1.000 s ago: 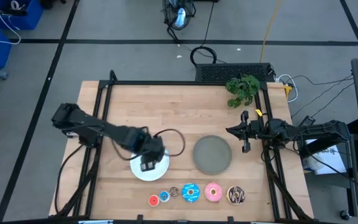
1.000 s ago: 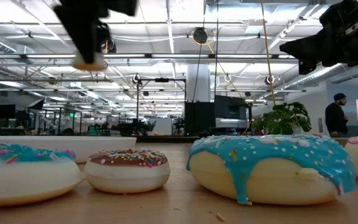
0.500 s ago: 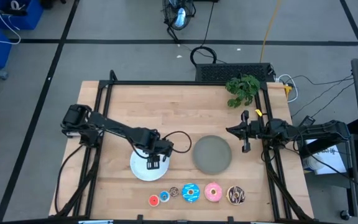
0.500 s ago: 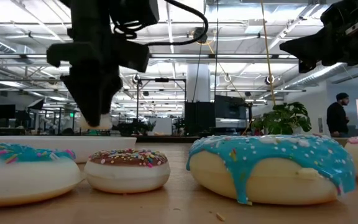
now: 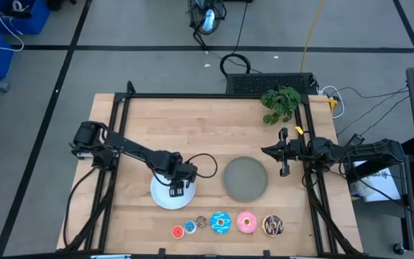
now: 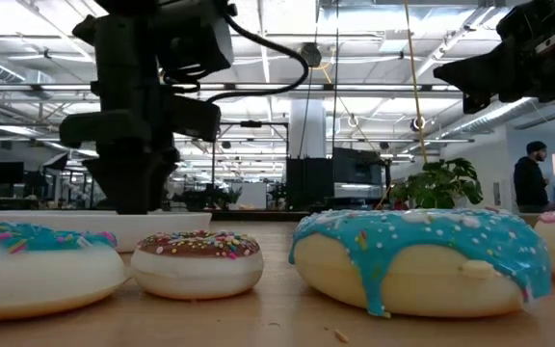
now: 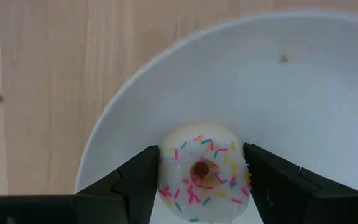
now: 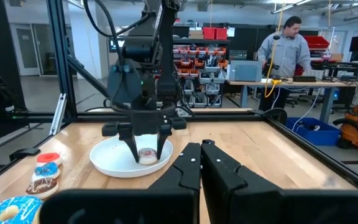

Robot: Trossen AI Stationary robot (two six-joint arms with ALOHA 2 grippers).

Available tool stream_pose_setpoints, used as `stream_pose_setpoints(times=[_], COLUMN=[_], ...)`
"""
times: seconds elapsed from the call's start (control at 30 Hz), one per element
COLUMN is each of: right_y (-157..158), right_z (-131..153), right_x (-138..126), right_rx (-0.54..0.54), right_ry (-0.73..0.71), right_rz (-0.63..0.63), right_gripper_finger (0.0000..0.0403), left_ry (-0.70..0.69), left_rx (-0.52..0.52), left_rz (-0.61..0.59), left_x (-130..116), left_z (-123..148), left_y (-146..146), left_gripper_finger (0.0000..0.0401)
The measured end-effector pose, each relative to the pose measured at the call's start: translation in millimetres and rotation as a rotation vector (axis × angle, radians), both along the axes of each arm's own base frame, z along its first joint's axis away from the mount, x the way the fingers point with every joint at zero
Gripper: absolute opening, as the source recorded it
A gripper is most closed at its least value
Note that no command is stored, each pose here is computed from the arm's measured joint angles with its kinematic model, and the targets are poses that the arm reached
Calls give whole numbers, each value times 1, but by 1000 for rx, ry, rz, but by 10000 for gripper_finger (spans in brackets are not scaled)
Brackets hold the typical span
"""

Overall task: Pick & Place donuts
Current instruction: Put the small white donut on the white plate, then put the small orange donut on the white plate

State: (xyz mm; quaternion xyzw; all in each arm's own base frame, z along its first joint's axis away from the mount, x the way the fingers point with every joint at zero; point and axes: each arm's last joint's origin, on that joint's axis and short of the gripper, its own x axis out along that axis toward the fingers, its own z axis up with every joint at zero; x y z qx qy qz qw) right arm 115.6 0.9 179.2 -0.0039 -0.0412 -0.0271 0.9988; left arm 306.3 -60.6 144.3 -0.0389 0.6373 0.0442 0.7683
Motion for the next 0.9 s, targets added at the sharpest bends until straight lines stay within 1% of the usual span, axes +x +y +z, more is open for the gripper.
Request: stream_pose_setpoints(times=[0.17, 0.27, 0.4, 0.53, 0.63, 0.77, 0.9], right_y=[0, 0, 0, 0, 0, 0, 0], right_z=[0, 0, 1, 1, 1, 2, 3], right_x=[0, 0, 0, 0, 0, 0, 0], right_rx=[-1, -2, -2, -3, -3, -6, -20], right_ry=[0, 0, -8, -8, -15, -23, -29], right_rz=[0, 0, 0, 0, 0, 0, -2], right_gripper_finger=[0, 0, 0, 0, 0, 0, 0], left_ry=[2, -6, -19, -21, -18, 10, 55], left_rx=[23, 3, -7, 20, 40, 49, 7], left_rz=[-8, -15, -24, -6, -19, -20, 49], left_x=[-1, 1, 3, 5, 7, 11, 17], left_z=[1, 2, 6, 10, 15, 31, 64], left_y=[-3, -6, -9, -10, -10, -11, -15], left_gripper_finger=[228, 240, 284, 334, 357, 366, 367])
